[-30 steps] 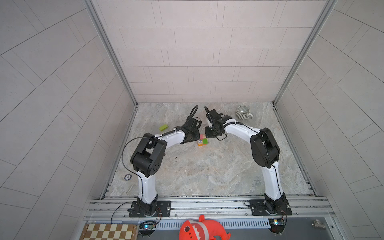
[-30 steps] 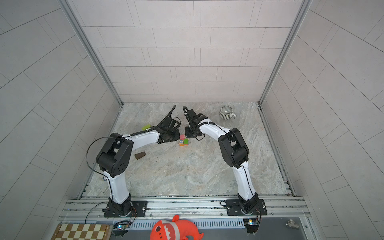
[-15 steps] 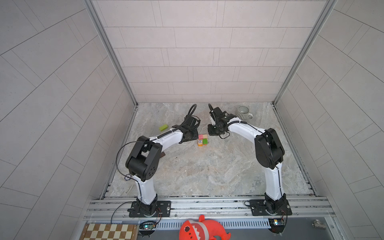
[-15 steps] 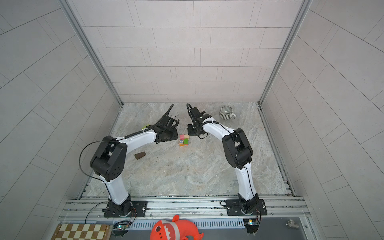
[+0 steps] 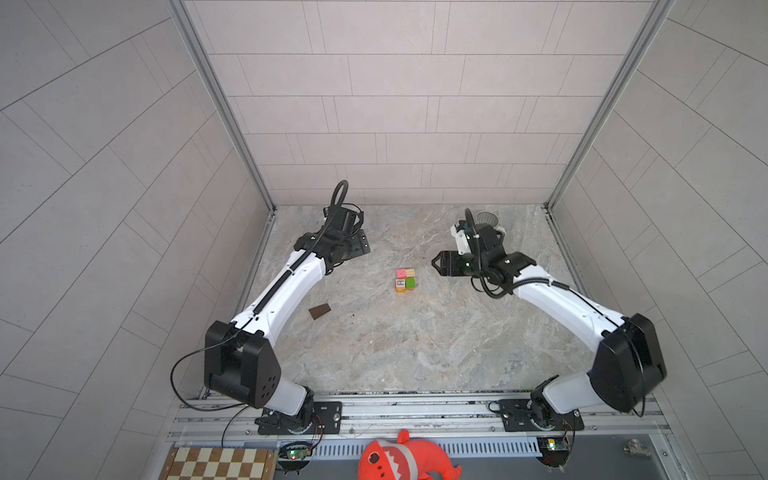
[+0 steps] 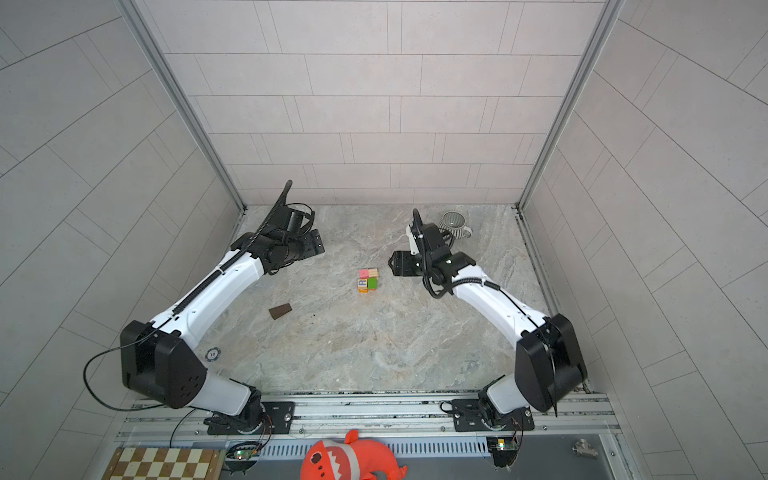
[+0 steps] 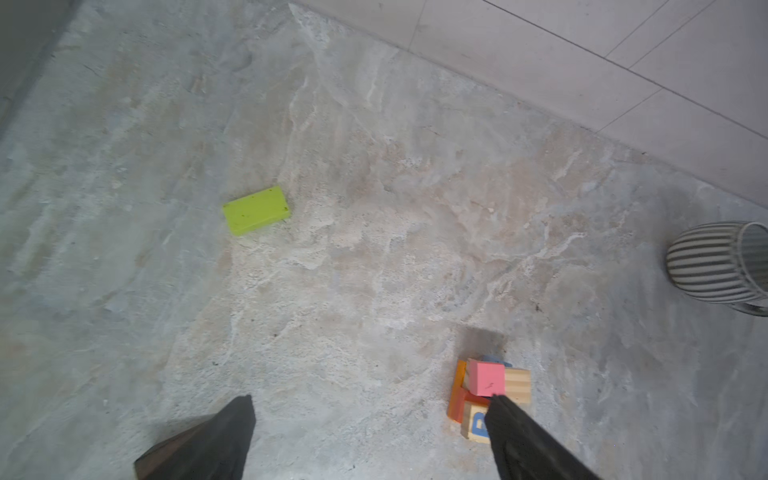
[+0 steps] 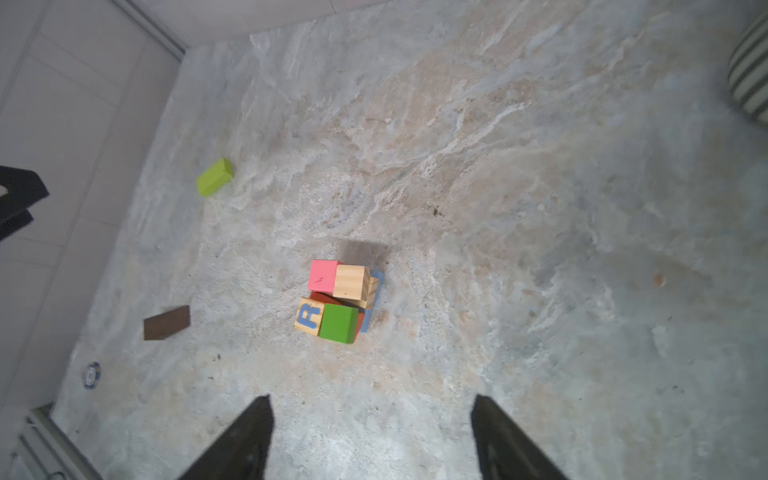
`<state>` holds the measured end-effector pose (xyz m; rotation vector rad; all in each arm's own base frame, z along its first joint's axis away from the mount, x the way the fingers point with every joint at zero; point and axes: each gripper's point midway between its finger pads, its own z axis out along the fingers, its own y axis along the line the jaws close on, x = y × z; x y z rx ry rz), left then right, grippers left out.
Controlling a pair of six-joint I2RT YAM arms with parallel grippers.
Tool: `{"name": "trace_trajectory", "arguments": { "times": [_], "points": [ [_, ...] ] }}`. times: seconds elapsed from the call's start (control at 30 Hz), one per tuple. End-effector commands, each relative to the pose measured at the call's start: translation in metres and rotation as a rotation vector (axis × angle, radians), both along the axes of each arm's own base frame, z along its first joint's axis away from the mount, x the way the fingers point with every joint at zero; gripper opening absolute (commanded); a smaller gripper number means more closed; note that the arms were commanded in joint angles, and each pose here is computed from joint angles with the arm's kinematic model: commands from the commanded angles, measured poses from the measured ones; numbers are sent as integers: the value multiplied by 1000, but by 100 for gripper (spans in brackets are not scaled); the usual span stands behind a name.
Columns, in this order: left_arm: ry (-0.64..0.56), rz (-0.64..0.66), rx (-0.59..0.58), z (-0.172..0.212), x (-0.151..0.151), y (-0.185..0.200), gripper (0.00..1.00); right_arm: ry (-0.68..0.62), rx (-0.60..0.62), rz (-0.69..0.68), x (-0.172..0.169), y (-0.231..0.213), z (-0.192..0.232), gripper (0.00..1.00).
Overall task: Build the wood block tower
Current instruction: 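Move left gripper over the lime-green block while right gripper draws back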
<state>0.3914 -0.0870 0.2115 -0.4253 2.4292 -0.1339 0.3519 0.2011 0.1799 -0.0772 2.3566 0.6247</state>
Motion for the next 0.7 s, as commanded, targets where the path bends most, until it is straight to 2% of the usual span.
{"name": "trace_trajectory", "arguments": {
  "times": [0.0, 0.2, 0.3, 0.4, 0.67],
  "points": [
    [119, 51, 82, -12, -12, 28, 94, -113, 94, -41, -1, -4, 9, 99],
    [197, 126, 95, -34, 6, 61, 94, -113, 158, -51, -17, -8, -2, 99],
    [246, 173, 120, -48, 16, 82, 95, -125, 215, -54, -20, -5, 3, 99],
    [276, 196, 129, -59, 30, 99, 95, -125, 222, -69, -19, -7, 0, 99],
    [300, 163, 61, -88, 85, 97, 95, -107, 266, -59, -17, 0, -5, 99]
  ]
}}
